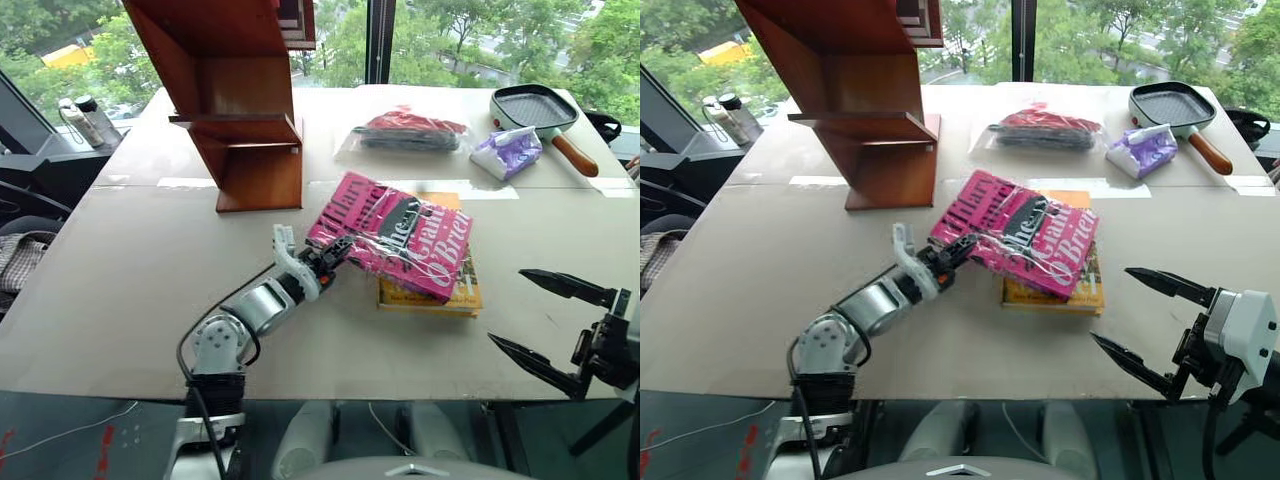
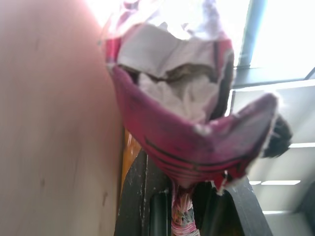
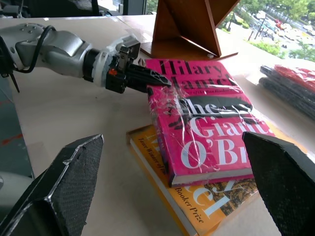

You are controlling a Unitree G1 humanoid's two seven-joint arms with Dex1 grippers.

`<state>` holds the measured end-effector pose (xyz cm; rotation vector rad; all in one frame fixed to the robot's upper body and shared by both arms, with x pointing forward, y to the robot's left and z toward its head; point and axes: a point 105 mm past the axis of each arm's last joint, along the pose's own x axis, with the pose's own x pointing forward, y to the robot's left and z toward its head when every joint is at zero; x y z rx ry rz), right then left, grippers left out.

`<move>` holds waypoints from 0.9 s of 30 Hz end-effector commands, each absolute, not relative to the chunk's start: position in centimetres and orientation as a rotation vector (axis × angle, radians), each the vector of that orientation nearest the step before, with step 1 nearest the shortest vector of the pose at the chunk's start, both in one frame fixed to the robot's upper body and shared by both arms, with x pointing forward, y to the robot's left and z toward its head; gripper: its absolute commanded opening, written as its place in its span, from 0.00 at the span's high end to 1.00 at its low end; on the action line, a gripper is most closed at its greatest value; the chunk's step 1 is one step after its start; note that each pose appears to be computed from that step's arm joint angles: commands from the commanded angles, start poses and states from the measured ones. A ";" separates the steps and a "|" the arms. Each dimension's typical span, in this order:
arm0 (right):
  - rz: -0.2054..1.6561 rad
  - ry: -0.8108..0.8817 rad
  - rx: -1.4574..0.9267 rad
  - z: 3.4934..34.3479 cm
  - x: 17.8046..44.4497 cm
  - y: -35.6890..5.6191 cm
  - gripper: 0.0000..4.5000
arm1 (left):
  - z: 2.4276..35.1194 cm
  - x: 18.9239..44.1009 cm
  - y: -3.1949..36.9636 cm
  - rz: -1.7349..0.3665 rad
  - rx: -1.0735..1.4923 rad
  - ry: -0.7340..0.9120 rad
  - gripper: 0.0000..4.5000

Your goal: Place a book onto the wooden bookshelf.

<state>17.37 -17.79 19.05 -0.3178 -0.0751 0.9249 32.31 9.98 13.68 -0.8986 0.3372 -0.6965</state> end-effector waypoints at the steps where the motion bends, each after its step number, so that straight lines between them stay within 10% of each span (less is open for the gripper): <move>1: 0.930 -0.142 -0.325 19.6 18.2 -17.4 0.00 | 22.1 32.0 11.0 -0.875 -0.404 0.013 1.00; 17: 0.900 -0.387 -0.268 23.6 21.5 -17.9 0.00 | 42.2 30.1 8.5 -0.623 1.289 -0.950 1.00; 27: 0.844 -0.400 -0.349 27.8 24.4 -18.8 0.00 | 41.6 32.8 14.0 -0.559 1.511 -0.400 1.00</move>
